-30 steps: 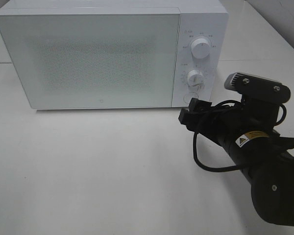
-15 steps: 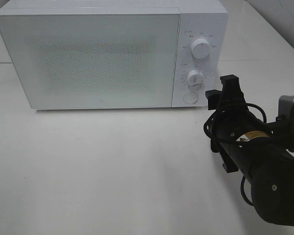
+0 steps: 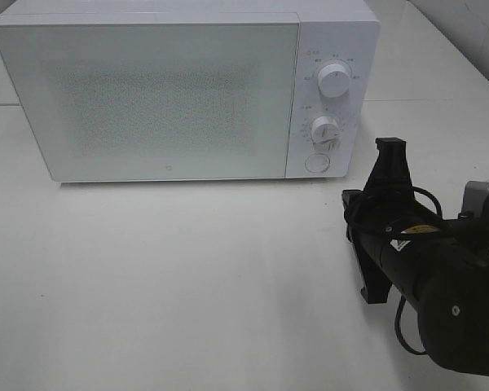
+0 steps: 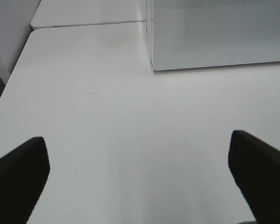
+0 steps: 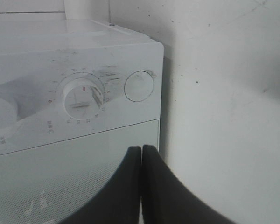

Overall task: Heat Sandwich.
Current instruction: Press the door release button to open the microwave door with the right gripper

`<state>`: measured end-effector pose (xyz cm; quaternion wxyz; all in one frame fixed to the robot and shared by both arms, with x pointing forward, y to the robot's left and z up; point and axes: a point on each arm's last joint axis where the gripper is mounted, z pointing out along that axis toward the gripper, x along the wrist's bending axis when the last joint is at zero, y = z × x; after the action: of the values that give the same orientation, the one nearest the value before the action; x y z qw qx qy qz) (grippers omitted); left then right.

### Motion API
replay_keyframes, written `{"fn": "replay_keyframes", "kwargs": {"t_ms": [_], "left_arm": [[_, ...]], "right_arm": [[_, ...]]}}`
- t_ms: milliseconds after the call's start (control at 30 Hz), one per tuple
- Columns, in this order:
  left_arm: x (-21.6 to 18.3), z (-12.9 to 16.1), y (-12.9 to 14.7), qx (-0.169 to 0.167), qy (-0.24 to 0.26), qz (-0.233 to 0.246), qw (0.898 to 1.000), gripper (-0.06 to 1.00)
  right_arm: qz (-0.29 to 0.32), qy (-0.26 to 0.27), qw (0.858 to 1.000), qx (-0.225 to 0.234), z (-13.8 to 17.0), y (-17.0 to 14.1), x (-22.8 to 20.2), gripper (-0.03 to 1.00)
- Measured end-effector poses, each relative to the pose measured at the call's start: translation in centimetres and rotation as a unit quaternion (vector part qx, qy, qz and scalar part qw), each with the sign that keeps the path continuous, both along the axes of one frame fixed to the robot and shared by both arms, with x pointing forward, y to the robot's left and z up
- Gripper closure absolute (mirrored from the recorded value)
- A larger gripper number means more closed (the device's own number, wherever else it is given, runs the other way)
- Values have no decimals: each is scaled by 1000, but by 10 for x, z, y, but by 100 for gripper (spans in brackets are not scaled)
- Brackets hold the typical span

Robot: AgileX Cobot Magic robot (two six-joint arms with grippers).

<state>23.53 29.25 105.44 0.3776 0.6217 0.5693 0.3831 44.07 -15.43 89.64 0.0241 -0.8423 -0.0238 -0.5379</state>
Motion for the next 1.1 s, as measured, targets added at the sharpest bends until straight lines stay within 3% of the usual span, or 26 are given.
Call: {"fn": "replay_keyframes", "kwargs": {"t_ms": [300,1100], "left_arm": [[0,0,0,0,0,0,1000,-5],[0,0,0,0,0,0,1000,-5]], "right_arm": [[-3,13,1000,4,-1,-5,7,96],[22,19,1000,9,-37,5,92,96]]}}
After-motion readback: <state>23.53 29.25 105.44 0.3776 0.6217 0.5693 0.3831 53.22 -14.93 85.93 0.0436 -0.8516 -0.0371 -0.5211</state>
